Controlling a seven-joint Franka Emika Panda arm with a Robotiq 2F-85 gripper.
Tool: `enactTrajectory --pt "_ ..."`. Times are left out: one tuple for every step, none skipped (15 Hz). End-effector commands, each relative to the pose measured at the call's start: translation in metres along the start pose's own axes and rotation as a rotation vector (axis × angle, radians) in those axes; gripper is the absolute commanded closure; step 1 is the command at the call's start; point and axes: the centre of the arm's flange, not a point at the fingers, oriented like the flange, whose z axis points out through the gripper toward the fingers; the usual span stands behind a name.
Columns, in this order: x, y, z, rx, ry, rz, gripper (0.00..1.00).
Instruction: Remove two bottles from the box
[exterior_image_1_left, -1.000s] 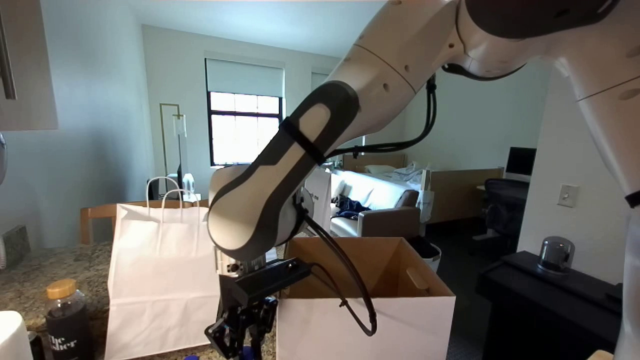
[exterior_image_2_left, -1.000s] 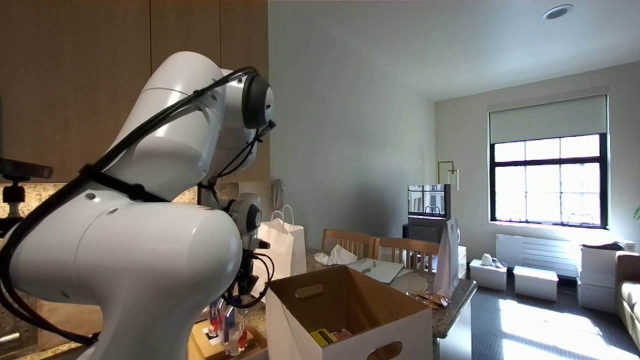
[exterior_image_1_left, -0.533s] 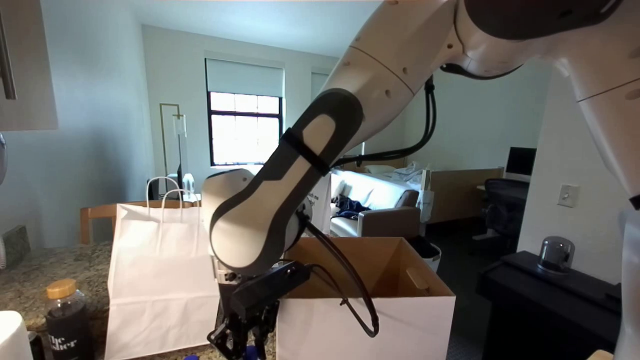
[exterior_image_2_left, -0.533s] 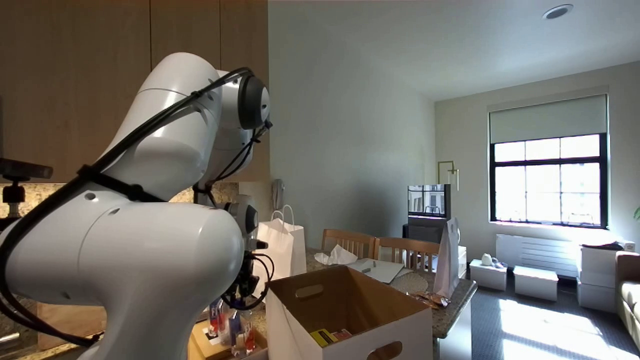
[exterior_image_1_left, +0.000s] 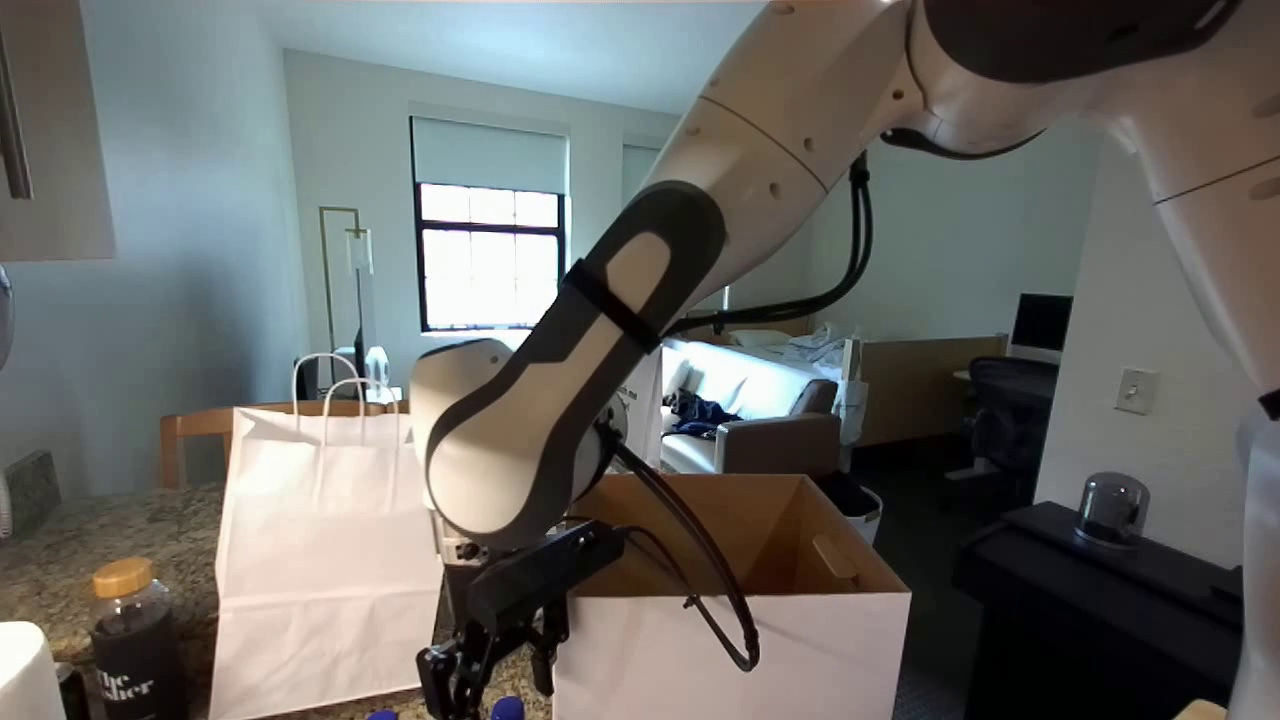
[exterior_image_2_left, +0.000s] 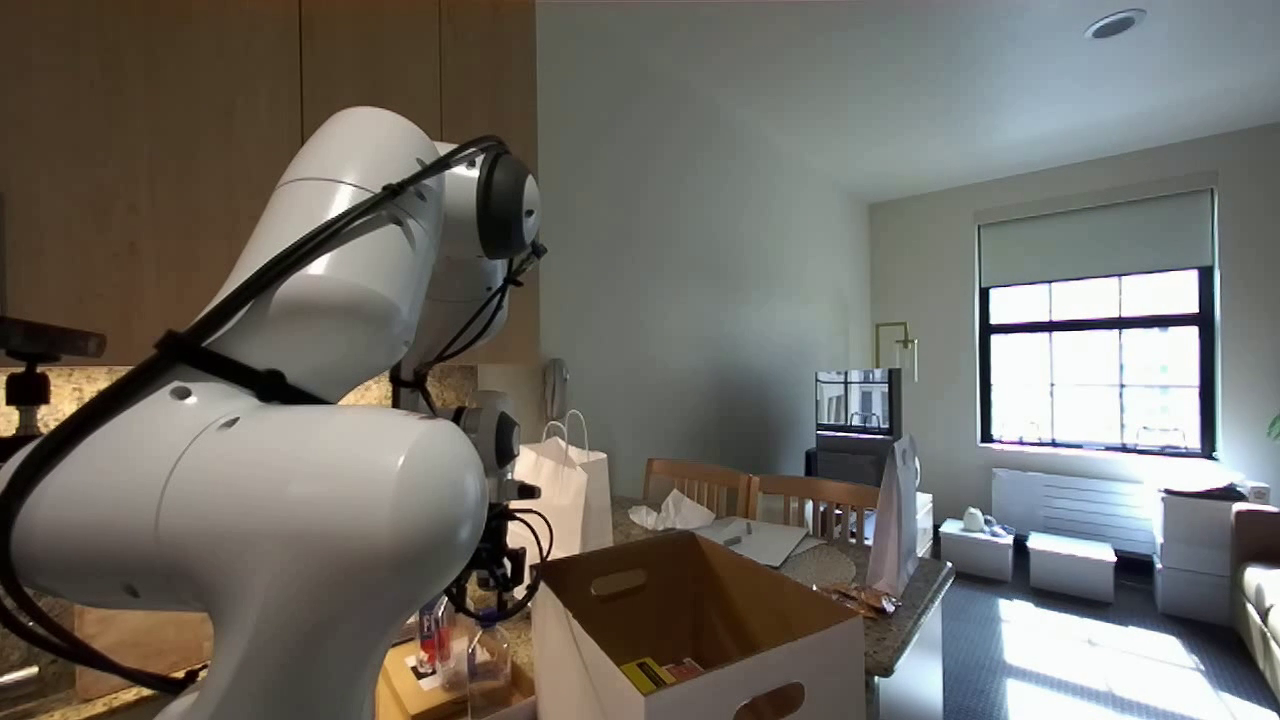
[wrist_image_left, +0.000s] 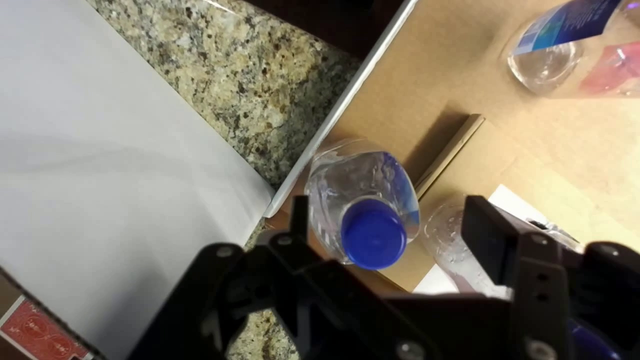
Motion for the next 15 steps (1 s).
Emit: enactTrajectory --pt "-0.006 0.002 -0.004 -0.012 0.006 0.017 0.0" --pt "-0.007 0.002 -0.006 -0.012 0.009 0.017 0.0" --pt "-0.009 0.002 -0.01 -0.016 0.007 0.009 0.0" --pt "-0.011 0.002 -0.017 -0.023 0.01 0.002 0.0" --pt "-0.014 0.003 -0.026 -0.033 -0.001 -0.006 0.0" --pt "-0.019 0.007 -0.041 -0.047 -0.02 -0.014 0.0" --pt "-0.025 0.012 -0.057 -0.06 -0.027 -0.005 0.0" --pt "-0.03 0.016 -0.072 -0.074 -0.037 0.003 0.0" --pt "-0.037 0.023 -0.092 -0.083 -0.044 0.013 0.0" --pt "-0.043 0.032 -0.115 -0.084 -0.064 0.029 0.0" --pt "-0.048 0.043 -0.134 -0.076 -0.074 0.053 0.0" --pt "-0.054 0.055 -0.152 -0.061 -0.076 0.085 0.0" --pt "-0.06 0.07 -0.171 -0.04 -0.073 0.127 0.0" --pt "-0.067 0.086 -0.189 -0.025 -0.064 0.158 0.0" --pt "-0.074 0.104 -0.204 0.0 -0.054 0.19 0.0"
